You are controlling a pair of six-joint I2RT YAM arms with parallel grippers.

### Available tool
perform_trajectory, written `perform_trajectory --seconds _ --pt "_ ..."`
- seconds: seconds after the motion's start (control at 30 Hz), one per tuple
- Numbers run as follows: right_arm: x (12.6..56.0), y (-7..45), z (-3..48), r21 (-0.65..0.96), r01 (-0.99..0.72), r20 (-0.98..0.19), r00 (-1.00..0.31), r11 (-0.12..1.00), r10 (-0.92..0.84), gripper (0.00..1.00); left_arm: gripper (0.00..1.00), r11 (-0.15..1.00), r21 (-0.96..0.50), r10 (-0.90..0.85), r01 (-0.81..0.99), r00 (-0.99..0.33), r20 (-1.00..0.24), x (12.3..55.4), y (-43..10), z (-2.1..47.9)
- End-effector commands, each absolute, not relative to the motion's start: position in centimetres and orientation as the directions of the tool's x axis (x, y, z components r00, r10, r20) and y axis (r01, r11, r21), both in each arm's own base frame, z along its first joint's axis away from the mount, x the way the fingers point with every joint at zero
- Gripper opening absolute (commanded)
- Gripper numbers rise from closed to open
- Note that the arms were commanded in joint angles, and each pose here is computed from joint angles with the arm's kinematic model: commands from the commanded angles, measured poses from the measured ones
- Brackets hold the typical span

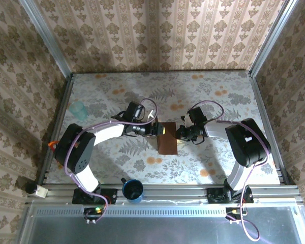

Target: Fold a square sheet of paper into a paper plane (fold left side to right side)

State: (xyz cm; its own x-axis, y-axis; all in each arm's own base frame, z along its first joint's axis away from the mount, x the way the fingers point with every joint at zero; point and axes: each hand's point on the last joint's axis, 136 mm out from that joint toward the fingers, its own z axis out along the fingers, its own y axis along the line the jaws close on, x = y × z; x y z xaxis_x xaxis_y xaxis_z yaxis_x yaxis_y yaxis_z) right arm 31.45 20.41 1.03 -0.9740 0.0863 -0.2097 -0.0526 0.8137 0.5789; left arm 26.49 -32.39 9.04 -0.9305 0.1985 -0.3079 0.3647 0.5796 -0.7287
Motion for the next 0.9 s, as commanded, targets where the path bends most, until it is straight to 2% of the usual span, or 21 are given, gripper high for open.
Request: perform_trajectory --seconds 0.0,0.2,0.47,0.57,0.63,0.7,0.87 --pt "28.4 18.3 -3.6 0.447 0.014 -0.108 -0.992 0.895 0.069 0.12 0.64 0.548 -0.732 0.222 0.406 -0.914 -0.341 26.6 -33.5 10.0" --pt "28.4 18.2 -3.7 0.444 0.015 -0.106 -0.992 0.896 0.068 0.12 0.68 0.520 -0.744 0.237 0.419 -0.908 -0.346 26.3 -34.4 10.2" --pt "28.5 18.5 -3.4 0.461 0.007 -0.115 -0.991 0.887 0.067 0.13 0.78 0.512 -0.750 0.249 0.418 -0.908 -0.336 26.5 -35.3 9.2" --pt "28.6 18.7 -3.2 0.470 0.005 -0.119 -0.990 0.883 0.069 0.13 0.78 0.514 -0.750 0.252 0.417 -0.909 -0.333 26.6 -35.5 8.9" --pt "28.6 18.7 -3.1 0.477 0.005 -0.123 -0.990 0.879 0.073 0.13 0.76 0.522 -0.747 0.251 0.413 -0.911 -0.328 26.7 -35.4 8.6" --pt "28.6 18.9 -2.8 0.488 0.003 -0.129 -0.989 0.873 0.076 0.13 0.71 0.533 -0.742 0.254 0.407 -0.913 -0.320 26.6 -35.3 8.1" --pt "29.0 19.2 -2.0 0.507 -0.007 -0.150 -0.985 0.862 0.080 0.12 0.44 0.565 -0.726 0.261 0.392 -0.919 -0.294 26.4 -34.8 6.9"
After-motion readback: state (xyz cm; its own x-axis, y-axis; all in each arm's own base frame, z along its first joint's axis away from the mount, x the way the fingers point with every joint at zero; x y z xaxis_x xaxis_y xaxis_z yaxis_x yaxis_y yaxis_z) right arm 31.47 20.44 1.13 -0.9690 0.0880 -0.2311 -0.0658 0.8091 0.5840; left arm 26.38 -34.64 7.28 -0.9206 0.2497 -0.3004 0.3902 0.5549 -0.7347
